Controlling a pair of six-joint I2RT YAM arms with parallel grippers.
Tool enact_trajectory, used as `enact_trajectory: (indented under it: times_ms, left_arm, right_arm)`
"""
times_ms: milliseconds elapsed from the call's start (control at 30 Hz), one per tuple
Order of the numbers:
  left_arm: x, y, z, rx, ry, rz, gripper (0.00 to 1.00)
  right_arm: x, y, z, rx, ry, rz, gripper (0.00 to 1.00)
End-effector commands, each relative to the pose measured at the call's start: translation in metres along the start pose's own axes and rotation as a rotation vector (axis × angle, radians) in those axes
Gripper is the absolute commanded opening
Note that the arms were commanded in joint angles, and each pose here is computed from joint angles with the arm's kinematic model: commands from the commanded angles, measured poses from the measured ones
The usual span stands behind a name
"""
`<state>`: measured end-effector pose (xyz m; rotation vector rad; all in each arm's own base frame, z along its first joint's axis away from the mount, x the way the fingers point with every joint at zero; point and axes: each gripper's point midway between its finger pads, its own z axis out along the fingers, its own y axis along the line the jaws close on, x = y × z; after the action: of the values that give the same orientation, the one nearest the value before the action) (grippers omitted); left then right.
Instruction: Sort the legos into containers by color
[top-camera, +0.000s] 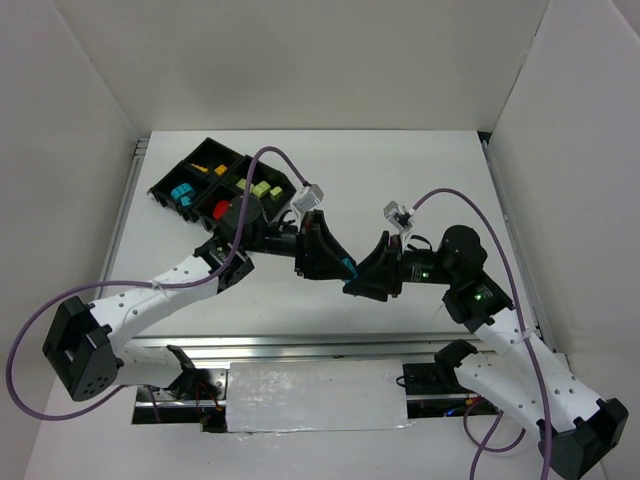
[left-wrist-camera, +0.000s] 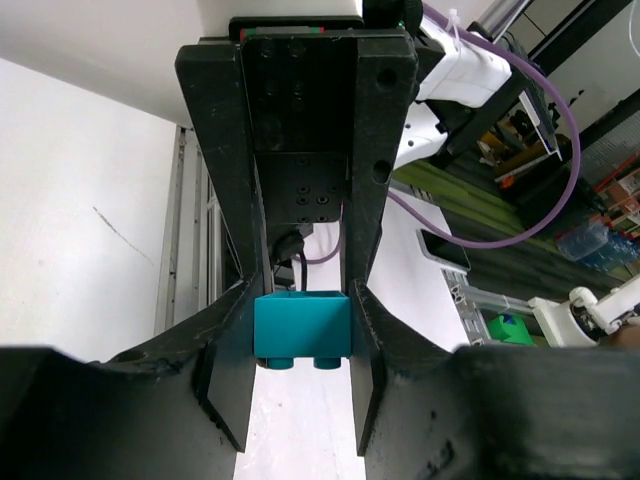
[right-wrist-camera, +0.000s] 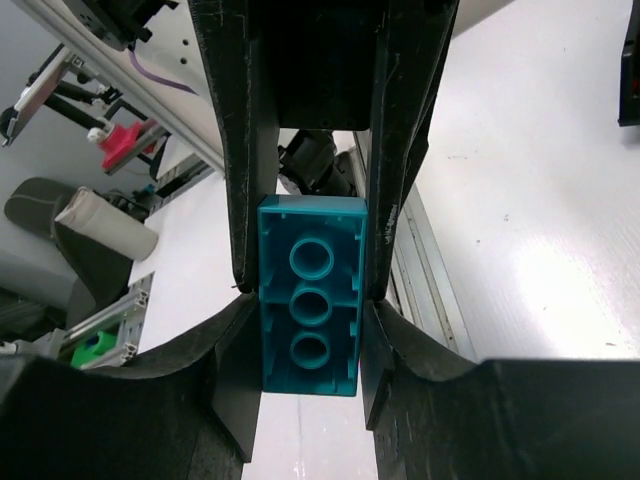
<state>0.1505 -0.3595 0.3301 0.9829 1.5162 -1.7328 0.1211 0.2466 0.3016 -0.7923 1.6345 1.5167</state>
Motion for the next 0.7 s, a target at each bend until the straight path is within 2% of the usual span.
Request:
enact_trajectory:
  times_ms: [0,33,67,100,200,300,367,433,467,500,600,667]
  left_arm:
    - [-0.016,-0.015,0.004,0.050,-0.018,0.083,0.10]
    - [-0.019,-0.014,0.003,0.037,-0.026,0.086,0.01]
    - [-0.022,-0.014,0.003,0.024,-0.036,0.095,0.00]
    - [-0.026,-0.011,0.003,0.005,-0.043,0.103,0.00]
    - [-0.046,0.017,-0.011,-0.186,-0.091,0.100,0.00]
    - [-0.085,0.076,-0.066,-0.517,-0.216,0.031,0.00]
    - [-0.110,0.130,-0.145,-0.843,-0.362,-0.101,0.00]
    - [-0.109,0.177,-0.230,-1.188,-0.467,-0.240,0.00]
    - [-0.097,0.184,-0.265,-1.372,-0.481,-0.344,0.00]
    - [-0.089,0.201,-0.313,-1.619,-0.544,-0.364,0.00]
    - [-0.075,0.207,-0.413,-1.990,-0.693,-0.455,0.00]
    - [-0.079,0.212,-0.443,-2.061,-0.800,-0.490,0.00]
  right_arm:
    - [-0.016,0.010,-0.001,-0.006,-0.039,-0.070,0.14]
    - [-0.015,0.009,-0.001,-0.006,-0.037,-0.071,0.33]
    - [-0.011,0.006,0.000,-0.002,-0.033,-0.065,0.56]
    - [-0.010,0.005,0.000,-0.002,-0.033,-0.065,0.99]
    - [-0.005,-0.009,0.000,0.056,-0.043,-0.054,1.00]
    - [0.005,-0.035,-0.001,0.165,-0.044,-0.004,1.00]
    - [0.010,-0.050,-0.002,0.235,-0.047,0.029,1.00]
    - [0.014,-0.076,-0.006,0.368,-0.064,0.090,1.00]
    - [0.013,-0.083,-0.008,0.414,-0.076,0.122,1.00]
    - [0.015,-0.095,-0.012,0.479,-0.083,0.147,1.00]
    - [0.019,-0.100,-0.012,0.500,-0.074,0.172,1.00]
    - [0.022,-0.098,-0.010,0.482,-0.066,0.178,1.00]
